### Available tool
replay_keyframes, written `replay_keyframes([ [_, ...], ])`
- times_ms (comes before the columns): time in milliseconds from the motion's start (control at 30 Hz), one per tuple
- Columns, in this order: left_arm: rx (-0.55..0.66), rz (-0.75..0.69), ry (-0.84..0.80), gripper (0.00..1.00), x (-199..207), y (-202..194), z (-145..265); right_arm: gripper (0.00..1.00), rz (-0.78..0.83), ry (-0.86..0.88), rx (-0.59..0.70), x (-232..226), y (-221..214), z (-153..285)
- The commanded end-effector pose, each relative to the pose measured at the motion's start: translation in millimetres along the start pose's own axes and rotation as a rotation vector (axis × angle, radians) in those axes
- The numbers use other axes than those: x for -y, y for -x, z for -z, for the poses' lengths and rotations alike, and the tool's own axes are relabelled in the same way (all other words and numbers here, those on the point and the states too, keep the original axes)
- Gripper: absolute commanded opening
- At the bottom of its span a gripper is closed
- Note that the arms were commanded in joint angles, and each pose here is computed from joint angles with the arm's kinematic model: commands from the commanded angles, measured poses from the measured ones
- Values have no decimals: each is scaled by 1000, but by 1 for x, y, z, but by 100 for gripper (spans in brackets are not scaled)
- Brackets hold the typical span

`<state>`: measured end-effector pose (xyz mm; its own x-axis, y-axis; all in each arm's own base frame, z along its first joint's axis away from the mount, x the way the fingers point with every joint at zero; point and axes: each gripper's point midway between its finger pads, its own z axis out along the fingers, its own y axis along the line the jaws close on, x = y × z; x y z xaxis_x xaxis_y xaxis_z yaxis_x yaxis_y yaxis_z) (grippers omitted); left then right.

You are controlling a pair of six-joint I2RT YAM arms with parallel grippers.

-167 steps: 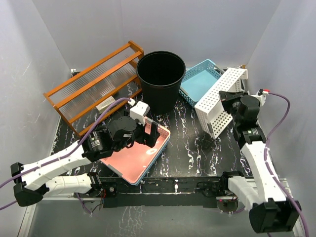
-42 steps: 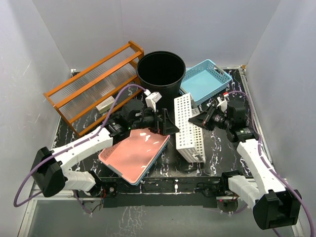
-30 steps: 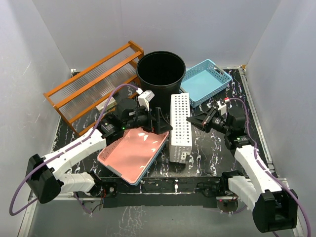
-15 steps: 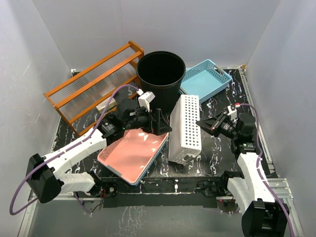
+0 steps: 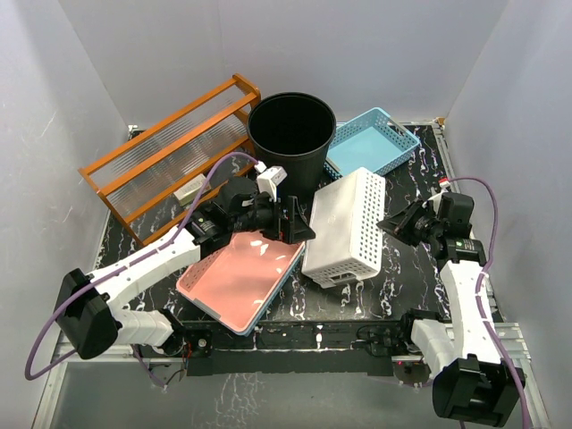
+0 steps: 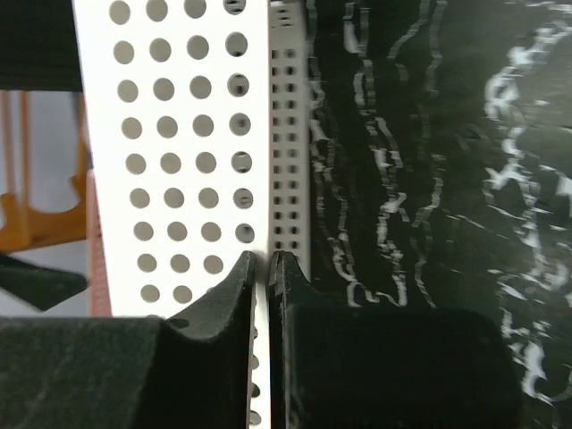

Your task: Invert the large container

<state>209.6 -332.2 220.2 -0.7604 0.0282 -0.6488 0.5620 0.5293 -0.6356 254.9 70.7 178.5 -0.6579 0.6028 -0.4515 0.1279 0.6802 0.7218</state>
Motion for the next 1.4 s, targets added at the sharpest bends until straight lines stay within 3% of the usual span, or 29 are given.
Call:
replay_keyframes([
  [0,37,-17,-67,99,18,16,4,1,36,-286,29,51,2,12],
  [200,31,-13,-92,99,21,15,0,42,44,-384,140,54,30,25],
  [300,30,-13,-107,99,22,16,-3,45,80,-384,182,43,44,34],
  [433,59,-23,-113,99,25,22,-2,57,114,-295,165,21,48,33],
  [667,80,-49,12,99,6,17,16,63,255,-8,104,-52,45,11],
  [867,141,-78,272,99,-30,17,63,70,415,40,-52,-121,-32,-47],
  [1100,229,-48,416,99,-49,16,104,70,441,104,-160,-135,-69,-85],
  [1233,319,-31,423,99,-48,22,121,70,443,70,-209,-122,-81,-106],
  [1367,308,-23,419,99,-48,19,120,70,431,68,-211,-115,-87,-121],
])
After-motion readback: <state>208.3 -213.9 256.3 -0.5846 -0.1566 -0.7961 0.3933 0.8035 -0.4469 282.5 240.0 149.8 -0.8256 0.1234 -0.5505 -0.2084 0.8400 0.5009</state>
